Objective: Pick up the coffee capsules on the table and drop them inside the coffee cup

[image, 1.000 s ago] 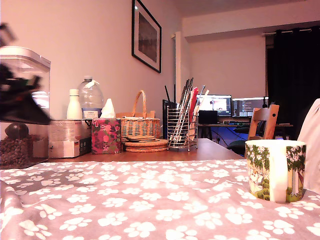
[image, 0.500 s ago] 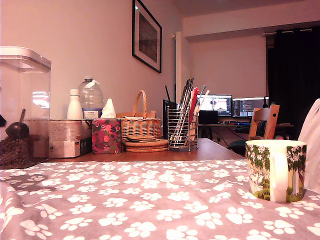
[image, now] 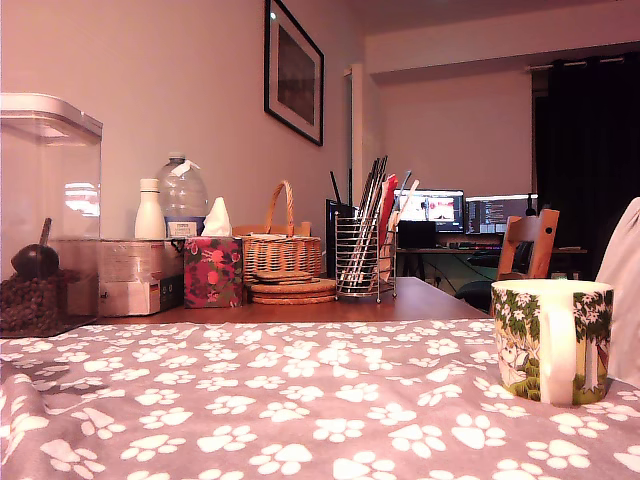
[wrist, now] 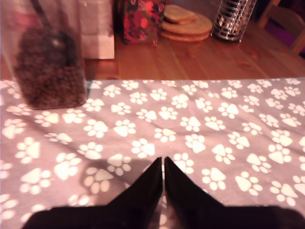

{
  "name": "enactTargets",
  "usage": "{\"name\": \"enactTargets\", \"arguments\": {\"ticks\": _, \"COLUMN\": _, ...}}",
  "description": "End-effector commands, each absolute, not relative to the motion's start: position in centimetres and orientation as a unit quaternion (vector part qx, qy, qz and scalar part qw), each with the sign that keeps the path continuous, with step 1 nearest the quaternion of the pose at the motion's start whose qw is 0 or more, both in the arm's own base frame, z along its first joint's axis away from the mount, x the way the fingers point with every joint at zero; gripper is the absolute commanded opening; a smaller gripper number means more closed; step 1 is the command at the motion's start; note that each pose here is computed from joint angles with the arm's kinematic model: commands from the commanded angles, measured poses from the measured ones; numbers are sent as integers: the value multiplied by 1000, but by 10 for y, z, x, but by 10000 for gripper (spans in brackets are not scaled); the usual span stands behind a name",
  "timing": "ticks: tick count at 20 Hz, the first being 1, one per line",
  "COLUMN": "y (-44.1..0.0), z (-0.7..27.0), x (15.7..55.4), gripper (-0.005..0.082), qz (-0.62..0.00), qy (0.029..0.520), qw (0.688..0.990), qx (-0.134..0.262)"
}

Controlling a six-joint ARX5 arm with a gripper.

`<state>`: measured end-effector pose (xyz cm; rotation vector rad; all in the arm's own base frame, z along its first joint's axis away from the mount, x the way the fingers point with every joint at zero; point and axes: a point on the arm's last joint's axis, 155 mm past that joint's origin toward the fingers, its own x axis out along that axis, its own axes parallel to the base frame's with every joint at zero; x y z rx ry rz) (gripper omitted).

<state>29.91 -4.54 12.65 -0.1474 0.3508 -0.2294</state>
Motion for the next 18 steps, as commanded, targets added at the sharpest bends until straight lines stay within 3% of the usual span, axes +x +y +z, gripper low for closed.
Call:
{"name": "enactTargets", "arguments": {"ticks": 1, "y": -43, "z": 120, "x": 292, "gripper": -19, "qz": -107, "qy": 180, "qw": 975, "qx": -76}}
{"name": "enactTargets", "arguments": {"ticks": 18, "y": -29, "z": 137, "x": 250, "gripper": -19, "qz": -67, "qy": 158, "qw": 981, "qx": -87}}
